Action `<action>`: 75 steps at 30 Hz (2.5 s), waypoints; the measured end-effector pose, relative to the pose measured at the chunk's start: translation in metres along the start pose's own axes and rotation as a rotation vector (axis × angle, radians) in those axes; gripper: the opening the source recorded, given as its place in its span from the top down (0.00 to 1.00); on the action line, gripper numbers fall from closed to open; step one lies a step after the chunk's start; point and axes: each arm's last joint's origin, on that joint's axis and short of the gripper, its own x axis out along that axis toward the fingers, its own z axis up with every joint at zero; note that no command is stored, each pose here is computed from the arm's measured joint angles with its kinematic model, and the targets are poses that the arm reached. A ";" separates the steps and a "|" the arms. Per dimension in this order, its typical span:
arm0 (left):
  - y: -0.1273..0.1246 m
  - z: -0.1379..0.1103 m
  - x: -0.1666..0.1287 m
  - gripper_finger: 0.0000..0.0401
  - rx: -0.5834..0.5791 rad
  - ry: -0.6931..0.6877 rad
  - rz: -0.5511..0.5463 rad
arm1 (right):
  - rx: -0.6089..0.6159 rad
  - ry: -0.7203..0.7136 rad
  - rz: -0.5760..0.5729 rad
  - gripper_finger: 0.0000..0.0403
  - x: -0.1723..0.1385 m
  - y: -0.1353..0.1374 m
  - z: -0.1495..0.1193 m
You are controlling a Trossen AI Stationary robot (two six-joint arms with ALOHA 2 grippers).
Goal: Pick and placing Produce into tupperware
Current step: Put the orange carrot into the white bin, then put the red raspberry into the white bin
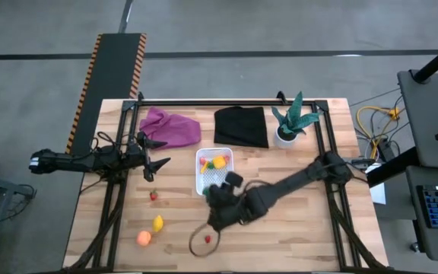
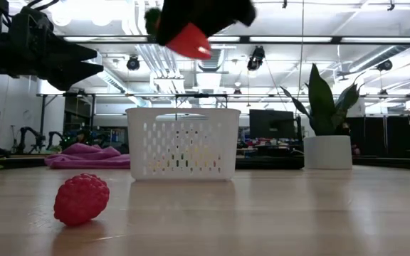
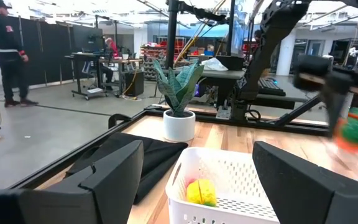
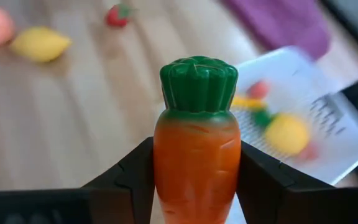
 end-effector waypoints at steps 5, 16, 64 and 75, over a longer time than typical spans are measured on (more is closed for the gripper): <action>0.000 0.000 0.000 0.28 0.000 -0.001 0.000 | -0.033 0.014 -0.056 0.58 0.024 -0.028 0.016; 0.000 0.000 0.000 0.28 -0.002 -0.005 -0.001 | 0.006 0.088 0.018 0.58 0.091 -0.081 0.019; 0.000 -0.003 0.000 0.28 0.009 0.029 0.000 | -0.145 -0.110 0.534 0.36 -0.010 -0.009 0.000; 0.000 -0.002 0.000 0.28 0.006 0.020 0.000 | -0.184 -0.115 0.542 0.38 0.004 0.054 -0.050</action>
